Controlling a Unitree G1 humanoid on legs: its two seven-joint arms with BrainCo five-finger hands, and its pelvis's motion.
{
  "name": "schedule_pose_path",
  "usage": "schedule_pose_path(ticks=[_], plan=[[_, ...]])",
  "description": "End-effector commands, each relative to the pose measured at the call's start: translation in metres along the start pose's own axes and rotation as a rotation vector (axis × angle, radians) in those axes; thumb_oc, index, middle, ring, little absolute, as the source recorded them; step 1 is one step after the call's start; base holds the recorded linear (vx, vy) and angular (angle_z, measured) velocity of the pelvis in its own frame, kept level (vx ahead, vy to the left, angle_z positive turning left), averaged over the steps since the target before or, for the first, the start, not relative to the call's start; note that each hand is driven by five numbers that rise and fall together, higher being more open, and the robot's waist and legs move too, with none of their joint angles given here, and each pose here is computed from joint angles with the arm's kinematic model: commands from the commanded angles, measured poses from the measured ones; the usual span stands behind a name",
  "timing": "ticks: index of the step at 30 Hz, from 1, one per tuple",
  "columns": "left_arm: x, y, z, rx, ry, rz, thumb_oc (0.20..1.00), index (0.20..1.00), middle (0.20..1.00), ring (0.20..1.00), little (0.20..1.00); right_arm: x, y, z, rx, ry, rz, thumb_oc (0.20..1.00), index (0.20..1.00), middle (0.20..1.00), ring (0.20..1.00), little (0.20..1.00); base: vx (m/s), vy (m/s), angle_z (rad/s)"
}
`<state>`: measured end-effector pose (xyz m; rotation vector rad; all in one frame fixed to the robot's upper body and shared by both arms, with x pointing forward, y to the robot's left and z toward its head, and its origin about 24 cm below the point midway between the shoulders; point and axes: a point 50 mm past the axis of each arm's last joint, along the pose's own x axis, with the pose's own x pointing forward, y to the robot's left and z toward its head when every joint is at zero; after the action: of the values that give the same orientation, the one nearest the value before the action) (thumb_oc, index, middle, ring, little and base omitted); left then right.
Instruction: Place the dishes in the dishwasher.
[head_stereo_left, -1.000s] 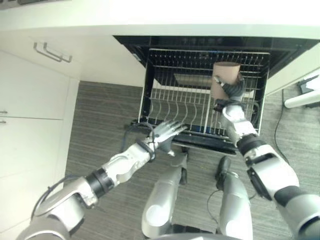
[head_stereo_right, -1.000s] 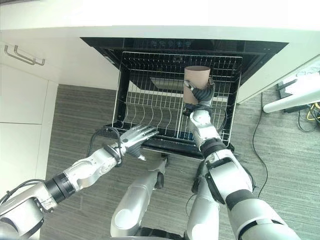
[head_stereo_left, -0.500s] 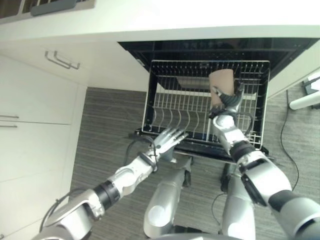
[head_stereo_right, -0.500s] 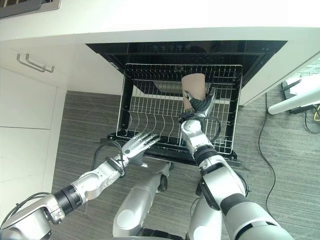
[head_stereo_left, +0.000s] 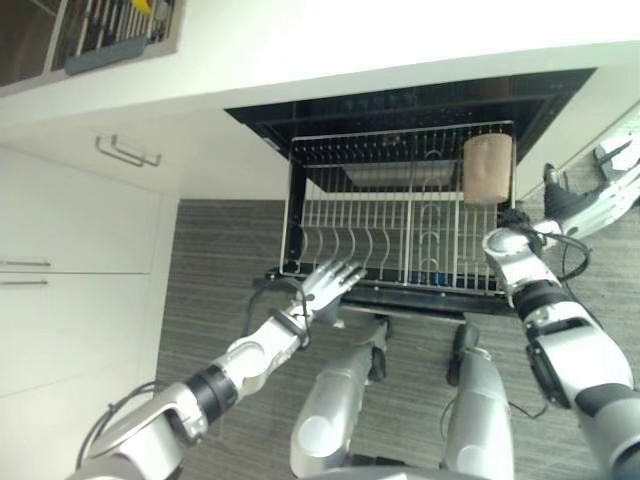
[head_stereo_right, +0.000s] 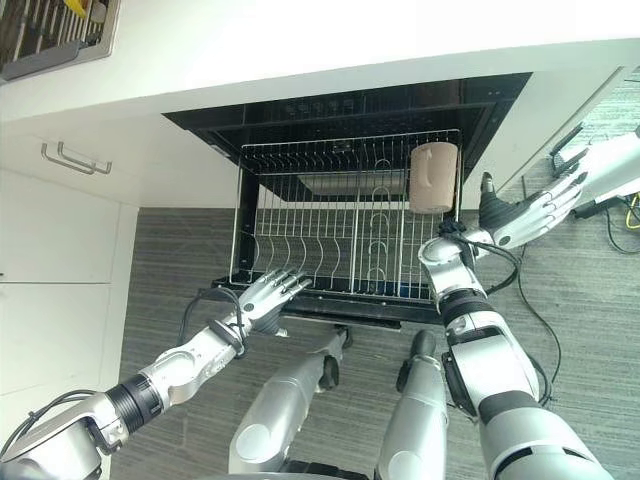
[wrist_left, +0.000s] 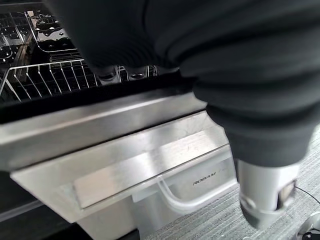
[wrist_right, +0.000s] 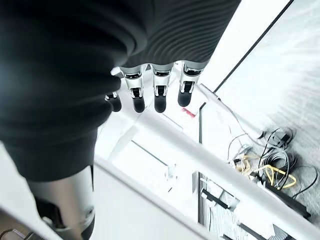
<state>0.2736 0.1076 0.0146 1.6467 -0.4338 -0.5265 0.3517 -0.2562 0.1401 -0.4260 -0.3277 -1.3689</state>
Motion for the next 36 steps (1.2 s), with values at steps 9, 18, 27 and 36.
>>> schedule_pose_path(ticks=[9, 18, 27, 36], plan=[[-0.044, -0.051, 0.049, -0.054, -0.134, -0.231, 1.000, 1.000, 1.000, 1.000, 1.000, -0.001, 0.005, 0.007, 0.261, 0.104, 0.152, 1.000, 1.000, 1.000, 1.000, 1.000, 0.00, 0.002, 0.00], [-0.070, -0.051, 0.005, -0.119, 0.171, -0.015, 1.000, 1.000, 1.000, 1.000, 1.000, -0.081, -0.011, 0.025, 0.733, 0.128, 0.865, 1.000, 1.000, 1.000, 1.000, 1.000, 0.01, -0.066, 0.01], [-0.104, -0.056, -0.017, -0.154, 0.336, 0.163, 1.000, 1.000, 1.000, 1.000, 1.000, -0.108, -0.058, -0.017, 0.808, 0.199, 1.084, 1.000, 1.000, 1.000, 1.000, 1.000, 0.03, -0.090, -0.05], [-0.089, -0.011, -0.038, -0.510, 0.398, 0.646, 1.000, 1.000, 1.000, 1.000, 1.000, -0.149, -0.075, -0.011, 0.958, 0.223, 1.494, 1.000, 1.000, 1.000, 1.000, 1.000, 0.08, -0.093, 0.08]])
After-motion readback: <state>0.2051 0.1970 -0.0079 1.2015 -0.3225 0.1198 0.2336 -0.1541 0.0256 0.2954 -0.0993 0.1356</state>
